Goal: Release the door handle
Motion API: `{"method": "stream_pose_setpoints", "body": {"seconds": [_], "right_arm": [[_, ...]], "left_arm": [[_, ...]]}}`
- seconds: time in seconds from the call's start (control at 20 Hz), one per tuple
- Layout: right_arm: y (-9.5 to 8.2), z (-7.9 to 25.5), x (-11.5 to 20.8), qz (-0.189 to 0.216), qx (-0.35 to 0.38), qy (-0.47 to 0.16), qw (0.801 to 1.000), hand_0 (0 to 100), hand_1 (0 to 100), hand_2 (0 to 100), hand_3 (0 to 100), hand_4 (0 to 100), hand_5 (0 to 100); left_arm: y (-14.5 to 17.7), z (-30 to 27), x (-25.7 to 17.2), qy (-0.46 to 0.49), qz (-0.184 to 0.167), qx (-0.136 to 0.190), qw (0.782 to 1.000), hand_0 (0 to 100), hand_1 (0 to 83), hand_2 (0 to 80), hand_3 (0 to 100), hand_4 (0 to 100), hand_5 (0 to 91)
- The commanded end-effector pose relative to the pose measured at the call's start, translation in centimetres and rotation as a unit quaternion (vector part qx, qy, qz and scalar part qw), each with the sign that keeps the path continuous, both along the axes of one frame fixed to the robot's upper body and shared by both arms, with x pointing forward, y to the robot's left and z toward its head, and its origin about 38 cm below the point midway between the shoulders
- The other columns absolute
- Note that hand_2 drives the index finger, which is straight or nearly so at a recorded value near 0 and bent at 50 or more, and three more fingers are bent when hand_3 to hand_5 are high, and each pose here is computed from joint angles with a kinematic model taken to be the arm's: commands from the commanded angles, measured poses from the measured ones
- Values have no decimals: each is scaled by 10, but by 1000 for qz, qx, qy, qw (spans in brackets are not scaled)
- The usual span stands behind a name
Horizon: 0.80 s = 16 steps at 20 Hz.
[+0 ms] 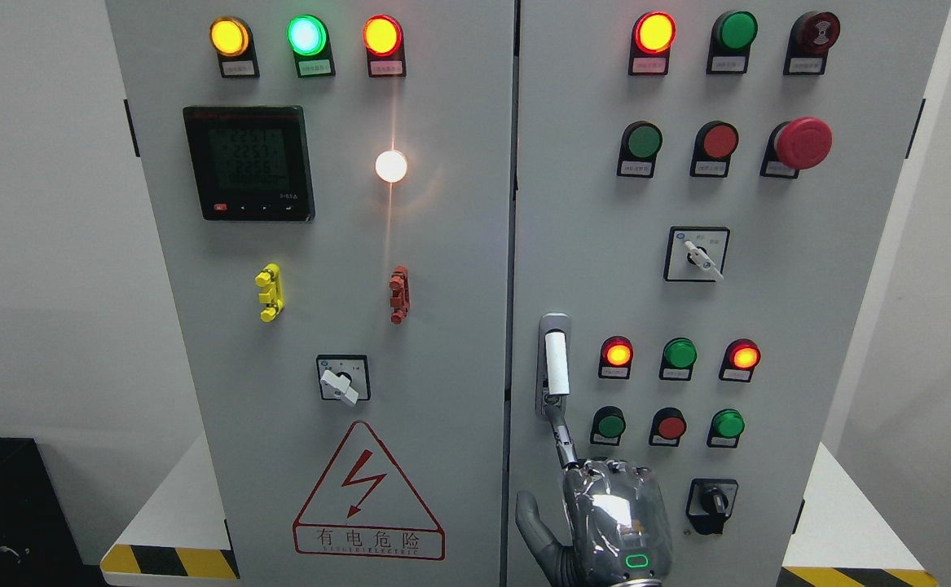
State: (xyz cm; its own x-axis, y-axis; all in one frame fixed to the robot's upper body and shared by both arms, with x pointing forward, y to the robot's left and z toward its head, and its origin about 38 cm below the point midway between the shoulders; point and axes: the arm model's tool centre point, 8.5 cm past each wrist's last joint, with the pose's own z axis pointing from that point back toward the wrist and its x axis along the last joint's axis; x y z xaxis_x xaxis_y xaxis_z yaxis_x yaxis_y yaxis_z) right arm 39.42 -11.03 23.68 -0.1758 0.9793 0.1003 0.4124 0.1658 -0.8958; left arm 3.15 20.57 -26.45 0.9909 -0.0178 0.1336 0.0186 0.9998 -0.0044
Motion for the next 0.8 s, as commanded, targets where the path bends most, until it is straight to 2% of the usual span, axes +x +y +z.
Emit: {"method": "stream_pose_setpoints", "body": {"seconds": [0.0,0.75], "right_arm": [[0,0,0,0,0,-1,1000,537,280,12,937,904,922],[-1,1,-3,0,1,-4,1000,536,281,21,940,907,924]], "left_arm": [[0,0,-11,8,1,0,1000,120,556,0,0,0,0],[0,0,-11,8,0,0,1000,120,556,0,0,0,0]]}}
